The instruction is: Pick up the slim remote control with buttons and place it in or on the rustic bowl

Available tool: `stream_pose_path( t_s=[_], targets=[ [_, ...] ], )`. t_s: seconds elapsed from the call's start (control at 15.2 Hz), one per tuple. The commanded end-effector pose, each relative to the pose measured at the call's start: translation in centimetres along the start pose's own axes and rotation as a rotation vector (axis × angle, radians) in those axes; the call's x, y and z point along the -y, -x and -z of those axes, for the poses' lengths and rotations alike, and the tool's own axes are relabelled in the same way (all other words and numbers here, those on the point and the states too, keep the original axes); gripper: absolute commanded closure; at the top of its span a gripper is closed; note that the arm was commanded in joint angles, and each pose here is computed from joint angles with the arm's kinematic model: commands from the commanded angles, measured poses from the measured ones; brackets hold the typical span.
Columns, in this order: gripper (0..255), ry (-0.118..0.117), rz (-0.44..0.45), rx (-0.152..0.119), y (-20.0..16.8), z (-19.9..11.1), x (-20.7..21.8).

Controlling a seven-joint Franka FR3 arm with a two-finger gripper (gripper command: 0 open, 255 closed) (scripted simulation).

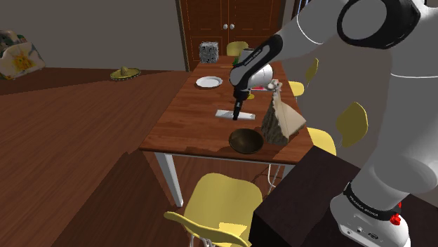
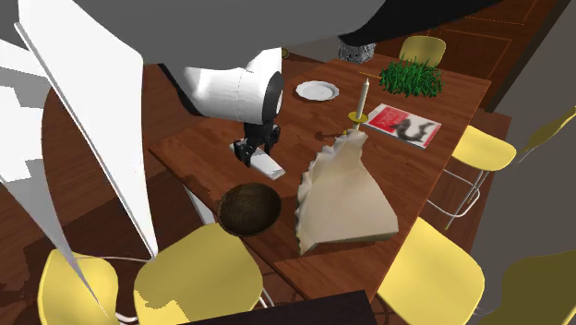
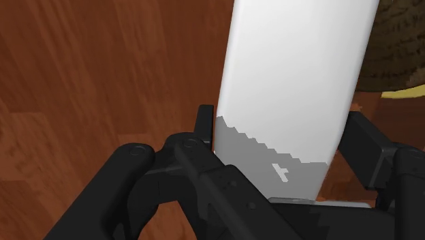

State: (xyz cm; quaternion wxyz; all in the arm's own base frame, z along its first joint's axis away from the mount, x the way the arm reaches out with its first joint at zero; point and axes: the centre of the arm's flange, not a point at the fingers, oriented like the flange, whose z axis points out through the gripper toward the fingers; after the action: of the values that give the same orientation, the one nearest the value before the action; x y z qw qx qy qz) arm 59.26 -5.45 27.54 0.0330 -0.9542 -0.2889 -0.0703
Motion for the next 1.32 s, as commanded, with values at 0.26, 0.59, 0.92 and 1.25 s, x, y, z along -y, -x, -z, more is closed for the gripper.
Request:
stream_pose_path(
  t_s=[0.26, 0.59, 0.92, 1.25],
  targets=[
    [255, 0.000, 0.000, -0.001, 5.0, 1.1, 6.1],
    [255, 0.000, 0.000, -0.001, 7.8, 0.5, 9.2],
    [255, 0.000, 0.000, -0.001, 8.2, -2.1, 9.1],
    [255, 0.000, 0.000, -0.001, 8.6, -4.7, 9.1]
  ],
)
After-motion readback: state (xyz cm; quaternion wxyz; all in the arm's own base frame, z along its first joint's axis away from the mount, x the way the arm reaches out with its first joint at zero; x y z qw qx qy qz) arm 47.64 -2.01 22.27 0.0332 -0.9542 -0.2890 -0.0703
